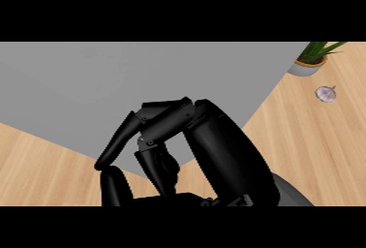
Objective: Pick up the bottled water, place it into the cabinet and close the cabinet
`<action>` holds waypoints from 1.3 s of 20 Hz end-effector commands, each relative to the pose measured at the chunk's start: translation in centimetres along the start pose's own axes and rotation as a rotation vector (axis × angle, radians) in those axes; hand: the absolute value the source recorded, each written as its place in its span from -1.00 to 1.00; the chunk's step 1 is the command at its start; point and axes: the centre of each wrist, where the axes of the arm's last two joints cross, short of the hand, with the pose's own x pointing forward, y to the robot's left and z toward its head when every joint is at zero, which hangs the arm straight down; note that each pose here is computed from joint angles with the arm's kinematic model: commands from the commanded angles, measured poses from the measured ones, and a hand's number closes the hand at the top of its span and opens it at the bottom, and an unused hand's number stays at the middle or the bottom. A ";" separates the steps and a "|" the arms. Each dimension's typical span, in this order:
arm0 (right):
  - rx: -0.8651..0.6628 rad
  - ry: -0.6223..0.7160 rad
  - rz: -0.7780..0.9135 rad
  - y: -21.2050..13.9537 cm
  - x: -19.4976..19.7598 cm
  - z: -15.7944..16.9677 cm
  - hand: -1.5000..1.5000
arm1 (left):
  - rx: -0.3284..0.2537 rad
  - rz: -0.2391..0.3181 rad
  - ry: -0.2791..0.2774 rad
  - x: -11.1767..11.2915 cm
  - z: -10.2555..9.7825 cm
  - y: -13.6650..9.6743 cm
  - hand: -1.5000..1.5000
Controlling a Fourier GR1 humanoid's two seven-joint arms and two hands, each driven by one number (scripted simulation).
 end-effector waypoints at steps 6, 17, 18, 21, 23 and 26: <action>-0.039 0.080 0.020 -5.1 -2.3 -6.2 1.00 | 0.014 -0.004 -0.013 1.0 1.3 2.2 1.00; -0.108 0.144 0.060 -9.3 -9.3 -8.7 1.00 | -0.021 0.019 -0.017 1.3 0.2 1.4 1.00; -0.121 0.157 0.049 -8.9 -8.2 -9.3 1.00 | -0.013 0.001 0.001 0.4 0.6 1.8 1.00; -0.152 0.165 0.099 -8.9 -10.2 -9.4 1.00 | -0.044 0.015 -0.012 1.1 -0.6 1.9 1.00; -0.167 0.188 0.103 -9.6 -10.4 -9.3 1.00 | -0.046 0.022 0.004 0.7 0.2 1.7 1.00; -0.157 0.182 0.099 -10.1 -9.7 -9.6 1.00 | -0.061 0.034 -0.006 1.4 -1.2 1.8 1.00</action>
